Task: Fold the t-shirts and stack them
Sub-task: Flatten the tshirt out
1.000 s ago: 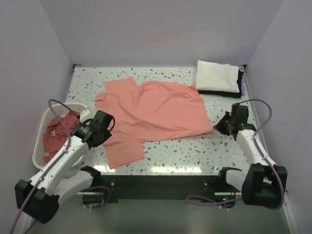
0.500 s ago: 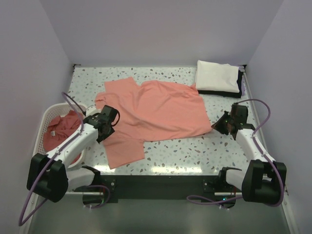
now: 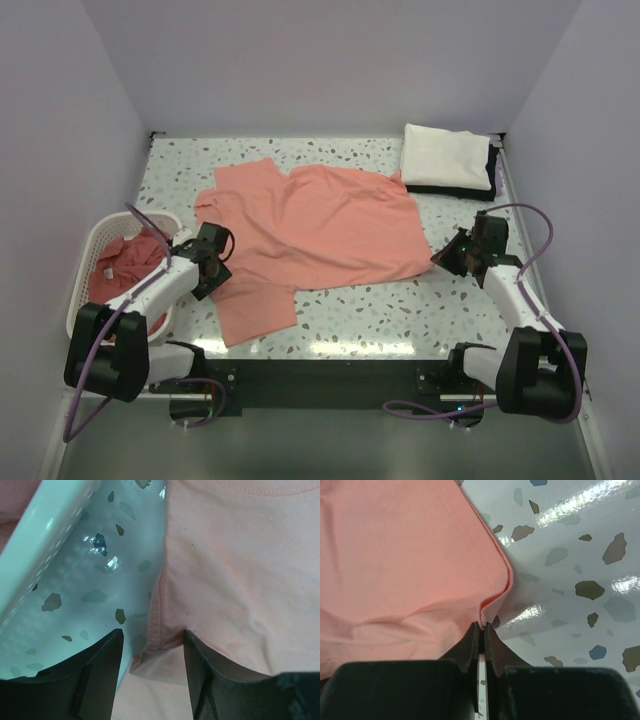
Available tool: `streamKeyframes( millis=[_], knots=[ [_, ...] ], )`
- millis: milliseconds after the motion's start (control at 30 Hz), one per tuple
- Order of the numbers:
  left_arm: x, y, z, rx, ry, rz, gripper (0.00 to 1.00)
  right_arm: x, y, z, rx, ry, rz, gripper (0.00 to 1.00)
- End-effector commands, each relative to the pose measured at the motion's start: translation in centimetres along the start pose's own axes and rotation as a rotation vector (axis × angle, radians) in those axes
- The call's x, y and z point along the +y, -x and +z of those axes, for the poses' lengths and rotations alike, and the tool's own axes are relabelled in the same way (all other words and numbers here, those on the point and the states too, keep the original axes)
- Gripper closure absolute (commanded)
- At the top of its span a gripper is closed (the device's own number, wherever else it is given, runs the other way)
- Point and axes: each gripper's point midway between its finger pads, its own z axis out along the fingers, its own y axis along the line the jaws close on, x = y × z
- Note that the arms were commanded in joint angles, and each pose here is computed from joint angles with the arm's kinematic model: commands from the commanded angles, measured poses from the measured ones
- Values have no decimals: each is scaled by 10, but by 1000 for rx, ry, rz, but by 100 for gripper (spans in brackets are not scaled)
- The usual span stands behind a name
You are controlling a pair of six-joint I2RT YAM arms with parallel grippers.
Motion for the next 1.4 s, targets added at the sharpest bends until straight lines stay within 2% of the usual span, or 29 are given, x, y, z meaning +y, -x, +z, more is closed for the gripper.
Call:
streamKeyframes(
  millis=[0,133,233,267,300,333,467,733,933,1167,1233,1367],
  knots=[
    [-13,10,5,-37,-60,-35,44,5,2,3,-5,33,10,100],
    [-17,19,5,-74,-68,-55,53,7,2,3,-5,41,8,100],
    [-23,28,3,-103,-85,-66,68,7,3,3,-5,41,9,100],
    [-23,32,1,-115,-85,-65,81,7,3,3,-5,41,12,100],
    [-27,40,-5,-136,-100,-74,88,7,3,2,-5,41,11,100],
    [-26,45,-9,-151,-98,-66,100,8,3,2,-6,42,9,100],
    [-29,74,-41,-241,-154,-78,100,11,7,-3,-21,47,6,100],
    [-22,133,-144,-442,-350,-173,100,18,15,-18,-46,52,5,100],
    [-17,170,-230,-588,-564,-251,100,53,37,-60,-119,158,13,100],
    [1,208,-350,-729,-811,-339,100,114,87,-171,-329,310,-5,100],
    [8,210,-371,-746,-856,-350,100,121,89,-197,-355,323,-7,100],
    [29,222,-433,-826,-976,-386,100,148,111,-277,-503,385,-43,100]
  ],
)
